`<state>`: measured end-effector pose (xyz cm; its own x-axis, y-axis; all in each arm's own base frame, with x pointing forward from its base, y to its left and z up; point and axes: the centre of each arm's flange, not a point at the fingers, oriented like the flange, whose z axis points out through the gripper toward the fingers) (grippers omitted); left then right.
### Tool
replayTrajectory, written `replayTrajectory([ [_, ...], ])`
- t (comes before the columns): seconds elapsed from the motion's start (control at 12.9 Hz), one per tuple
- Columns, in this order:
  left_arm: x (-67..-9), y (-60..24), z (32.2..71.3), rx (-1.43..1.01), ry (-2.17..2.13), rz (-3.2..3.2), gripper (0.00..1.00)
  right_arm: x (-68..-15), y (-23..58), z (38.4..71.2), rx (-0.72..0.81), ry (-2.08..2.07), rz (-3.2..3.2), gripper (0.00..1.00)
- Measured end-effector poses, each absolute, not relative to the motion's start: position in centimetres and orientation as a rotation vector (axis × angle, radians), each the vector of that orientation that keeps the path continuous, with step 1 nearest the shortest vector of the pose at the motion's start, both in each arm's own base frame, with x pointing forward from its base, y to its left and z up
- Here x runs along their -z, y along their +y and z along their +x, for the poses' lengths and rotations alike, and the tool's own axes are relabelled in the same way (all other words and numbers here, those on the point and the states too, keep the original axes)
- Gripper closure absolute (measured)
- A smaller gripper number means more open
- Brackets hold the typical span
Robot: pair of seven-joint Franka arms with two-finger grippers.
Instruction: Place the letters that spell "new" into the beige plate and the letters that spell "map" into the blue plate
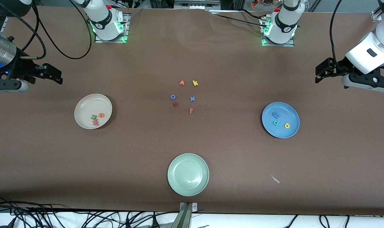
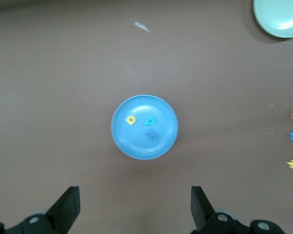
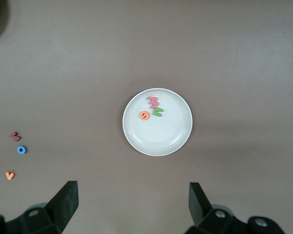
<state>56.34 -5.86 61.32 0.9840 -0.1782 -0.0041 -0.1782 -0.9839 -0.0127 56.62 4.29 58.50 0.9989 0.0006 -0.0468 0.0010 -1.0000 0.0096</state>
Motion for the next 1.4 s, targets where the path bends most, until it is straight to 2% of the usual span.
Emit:
replayTrajectory([
  [1.4, -61.43, -6.01, 56.12, -0.031, 0.289, -3.105, 0.0, -57.64, 4.76, 56.77, 0.099, 0.013, 3.129, 0.0],
])
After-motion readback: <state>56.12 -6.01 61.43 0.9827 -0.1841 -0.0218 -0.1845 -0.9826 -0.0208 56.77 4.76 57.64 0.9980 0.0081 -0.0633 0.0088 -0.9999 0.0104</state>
